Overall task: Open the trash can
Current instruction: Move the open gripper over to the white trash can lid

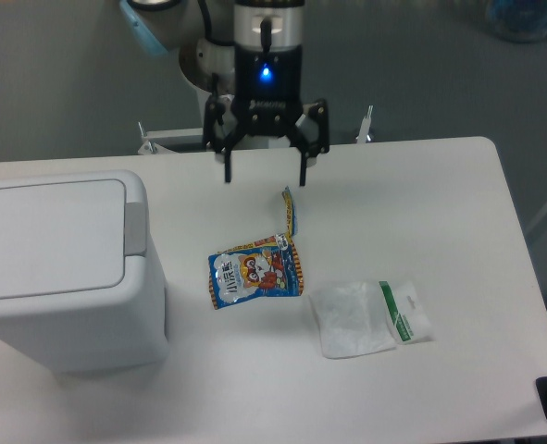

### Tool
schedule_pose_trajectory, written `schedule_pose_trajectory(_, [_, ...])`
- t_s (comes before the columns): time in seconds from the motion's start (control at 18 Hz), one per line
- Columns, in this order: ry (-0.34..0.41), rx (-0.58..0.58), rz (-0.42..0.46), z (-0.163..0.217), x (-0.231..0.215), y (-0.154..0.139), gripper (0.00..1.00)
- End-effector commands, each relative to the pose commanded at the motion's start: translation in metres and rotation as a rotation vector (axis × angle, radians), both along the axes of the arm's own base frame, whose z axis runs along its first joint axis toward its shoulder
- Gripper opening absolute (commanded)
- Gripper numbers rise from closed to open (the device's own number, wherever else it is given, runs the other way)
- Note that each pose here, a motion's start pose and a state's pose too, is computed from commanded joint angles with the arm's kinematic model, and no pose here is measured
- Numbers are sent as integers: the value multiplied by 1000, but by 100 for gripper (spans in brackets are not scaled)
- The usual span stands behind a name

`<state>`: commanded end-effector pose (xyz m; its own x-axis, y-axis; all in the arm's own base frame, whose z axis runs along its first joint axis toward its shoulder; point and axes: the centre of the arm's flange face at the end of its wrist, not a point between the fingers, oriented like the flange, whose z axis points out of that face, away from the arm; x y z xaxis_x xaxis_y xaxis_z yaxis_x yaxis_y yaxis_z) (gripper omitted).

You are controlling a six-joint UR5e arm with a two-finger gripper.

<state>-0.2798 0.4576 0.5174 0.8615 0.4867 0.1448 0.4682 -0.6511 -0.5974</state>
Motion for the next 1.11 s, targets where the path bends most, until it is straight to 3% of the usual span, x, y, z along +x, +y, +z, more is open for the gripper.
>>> schedule_pose_trajectory(0.22, [-96, 41, -2, -8, 10, 14, 100])
schedule_pose_trajectory(0.5, [-116, 25, -39, -20, 24, 32, 100])
schedule_pose_trajectory(1.11, [-129, 5, -69, -33, 37, 39, 100])
